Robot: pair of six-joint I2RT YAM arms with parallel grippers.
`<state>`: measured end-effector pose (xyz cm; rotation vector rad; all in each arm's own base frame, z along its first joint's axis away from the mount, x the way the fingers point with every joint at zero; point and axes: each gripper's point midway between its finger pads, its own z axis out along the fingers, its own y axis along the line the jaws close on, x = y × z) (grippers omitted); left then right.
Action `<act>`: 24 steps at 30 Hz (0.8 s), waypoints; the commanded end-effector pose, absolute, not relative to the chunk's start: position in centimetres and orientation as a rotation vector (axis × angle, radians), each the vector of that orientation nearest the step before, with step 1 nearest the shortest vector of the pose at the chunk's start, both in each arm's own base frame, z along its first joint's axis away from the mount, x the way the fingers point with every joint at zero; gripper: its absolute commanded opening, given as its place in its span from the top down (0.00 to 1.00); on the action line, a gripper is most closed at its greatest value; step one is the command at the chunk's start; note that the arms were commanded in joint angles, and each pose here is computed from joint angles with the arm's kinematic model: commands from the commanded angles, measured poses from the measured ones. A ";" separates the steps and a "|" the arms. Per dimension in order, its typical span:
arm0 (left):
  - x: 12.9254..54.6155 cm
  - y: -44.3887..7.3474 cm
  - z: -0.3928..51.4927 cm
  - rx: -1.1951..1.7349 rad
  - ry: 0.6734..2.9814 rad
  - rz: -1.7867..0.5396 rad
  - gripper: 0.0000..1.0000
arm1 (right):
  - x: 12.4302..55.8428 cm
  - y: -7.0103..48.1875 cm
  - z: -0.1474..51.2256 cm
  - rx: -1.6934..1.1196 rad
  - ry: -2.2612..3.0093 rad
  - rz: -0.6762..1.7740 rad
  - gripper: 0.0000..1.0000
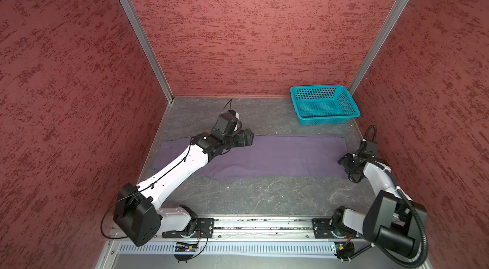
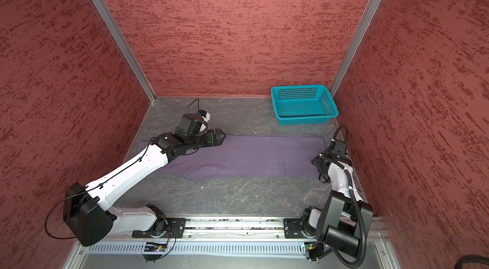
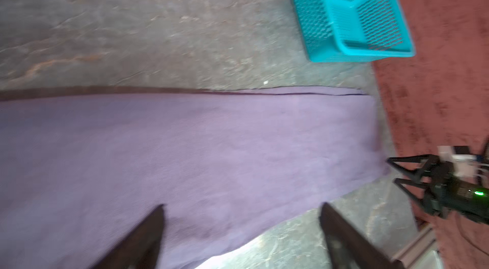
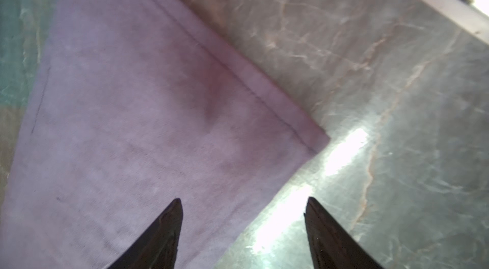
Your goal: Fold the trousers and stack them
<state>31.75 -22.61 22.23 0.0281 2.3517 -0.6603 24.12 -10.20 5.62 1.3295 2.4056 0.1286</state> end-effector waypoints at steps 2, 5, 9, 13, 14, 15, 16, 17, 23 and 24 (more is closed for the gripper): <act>33.0 -22.3 27.3 0.019 2.128 -0.726 0.01 | 24.0 -11.4 7.1 1.304 2.337 0.101 0.23; 33.4 -20.8 29.6 -0.056 2.032 -0.795 0.01 | 24.1 -11.9 8.7 1.273 2.269 0.090 0.23; 34.0 -18.4 30.7 -0.160 1.966 -0.918 0.01 | 23.7 -12.1 9.6 1.267 2.224 0.070 0.20; 34.5 -17.6 30.7 -0.149 1.960 -1.027 0.11 | 23.5 -12.1 9.1 1.288 2.229 0.074 0.18; 34.3 -18.1 30.9 -0.115 1.962 -1.037 0.15 | 23.5 -12.0 8.8 1.295 2.239 0.080 0.18; 34.2 -18.7 31.1 -0.090 1.968 -1.039 0.18 | 23.5 -11.9 8.5 1.303 2.247 0.088 0.17; 33.9 -19.5 31.2 -0.055 1.976 -1.025 0.20 | 23.4 -11.8 8.1 1.315 2.258 0.096 0.16; 33.6 -20.5 31.0 -0.013 1.993 -0.995 0.23 | 23.4 -11.8 7.7 1.326 2.267 0.106 0.15; 31.7 -27.5 28.5 0.224 2.112 -0.910 0.26 | 22.9 -11.2 5.0 1.409 2.296 0.162 0.05; 31.5 -28.5 27.9 0.247 2.131 -0.918 0.27 | 22.9 -11.1 4.7 1.417 2.299 0.167 0.04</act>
